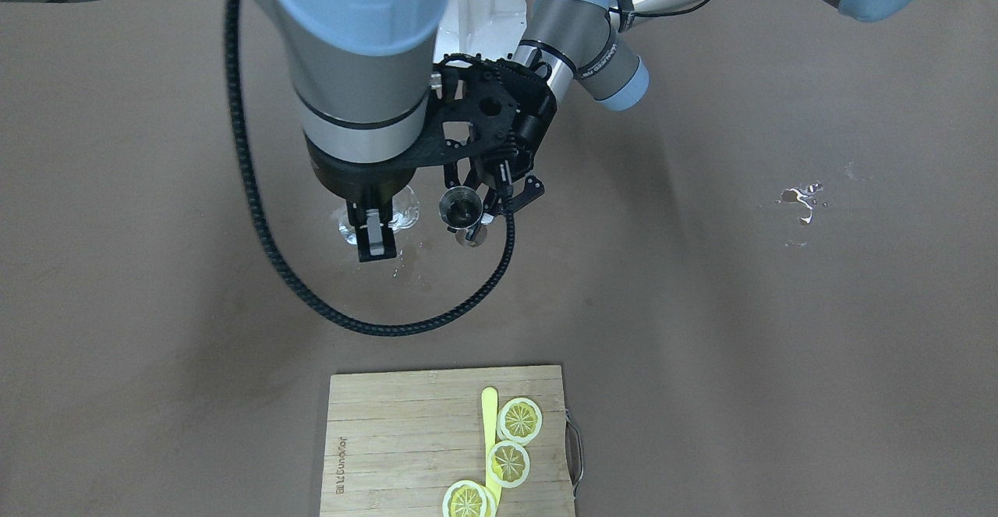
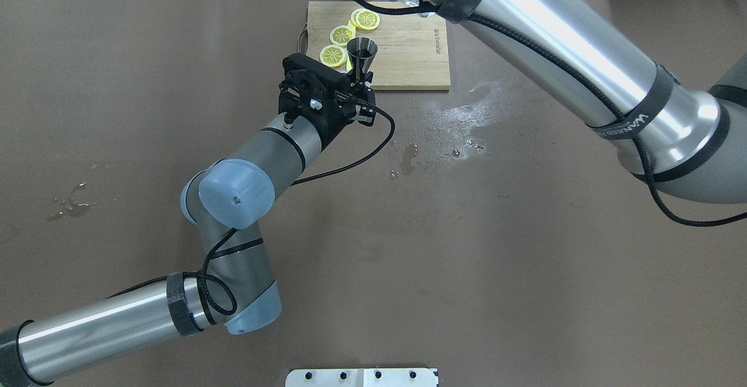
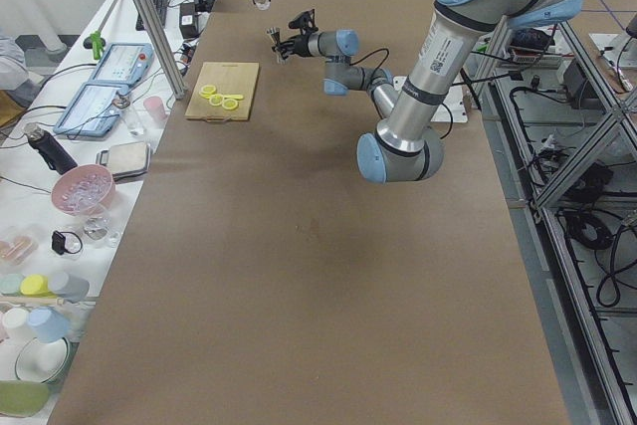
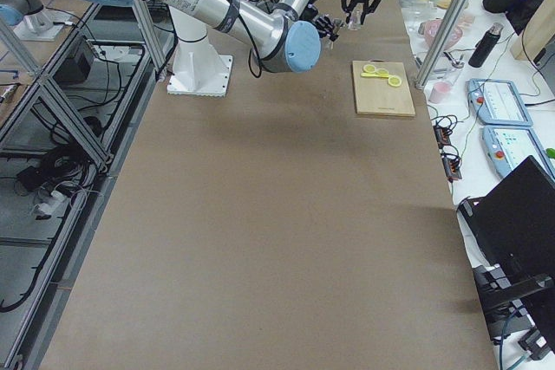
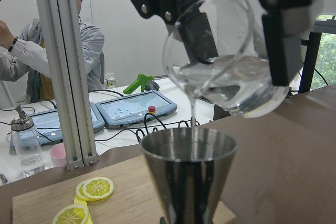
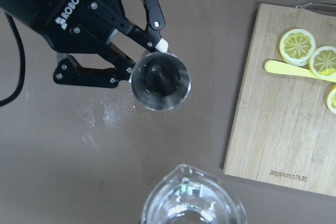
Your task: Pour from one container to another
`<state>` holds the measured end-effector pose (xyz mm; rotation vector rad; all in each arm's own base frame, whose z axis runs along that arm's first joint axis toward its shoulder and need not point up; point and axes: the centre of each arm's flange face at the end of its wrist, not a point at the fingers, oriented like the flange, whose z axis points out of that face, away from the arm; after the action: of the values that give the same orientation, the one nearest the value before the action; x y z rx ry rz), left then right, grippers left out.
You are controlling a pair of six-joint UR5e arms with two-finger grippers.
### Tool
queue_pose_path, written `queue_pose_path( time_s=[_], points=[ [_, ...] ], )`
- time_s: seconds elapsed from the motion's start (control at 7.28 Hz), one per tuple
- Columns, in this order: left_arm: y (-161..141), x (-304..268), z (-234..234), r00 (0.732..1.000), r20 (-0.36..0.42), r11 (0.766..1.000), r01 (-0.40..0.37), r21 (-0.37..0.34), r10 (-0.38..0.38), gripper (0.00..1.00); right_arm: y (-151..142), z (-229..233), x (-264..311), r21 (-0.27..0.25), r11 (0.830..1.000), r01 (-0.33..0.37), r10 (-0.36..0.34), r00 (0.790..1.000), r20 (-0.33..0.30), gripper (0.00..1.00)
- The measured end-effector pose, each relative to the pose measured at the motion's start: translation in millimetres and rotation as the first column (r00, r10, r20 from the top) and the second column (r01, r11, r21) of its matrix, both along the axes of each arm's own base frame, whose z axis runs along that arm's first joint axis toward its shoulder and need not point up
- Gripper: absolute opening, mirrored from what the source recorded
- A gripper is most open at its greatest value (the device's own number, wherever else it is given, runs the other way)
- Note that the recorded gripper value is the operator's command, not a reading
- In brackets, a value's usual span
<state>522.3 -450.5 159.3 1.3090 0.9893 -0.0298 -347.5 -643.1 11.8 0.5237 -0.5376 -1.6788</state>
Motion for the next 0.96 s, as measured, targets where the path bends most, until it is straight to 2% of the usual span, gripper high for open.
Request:
queue_pose_path(
  time_s=[0.27,0.55,0.96],
  points=[
    [0,0,0,1.0,0.0,1.0,0.0,0.0,0.0,0.0,6,34,38,0.016,1.0,-0.024,0.023,0.995,0.094,0.0],
    [0,0,0,1.0,0.0,1.0,0.0,0.0,0.0,0.0,14,72,63,0.031,0.999,-0.026,0.02,0.981,0.194,0.0],
    [0,0,0,1.0,0.0,1.0,0.0,0.0,0.0,0.0,32,137,72,0.057,0.998,-0.002,-0.017,0.943,0.331,0.0]
  ],
)
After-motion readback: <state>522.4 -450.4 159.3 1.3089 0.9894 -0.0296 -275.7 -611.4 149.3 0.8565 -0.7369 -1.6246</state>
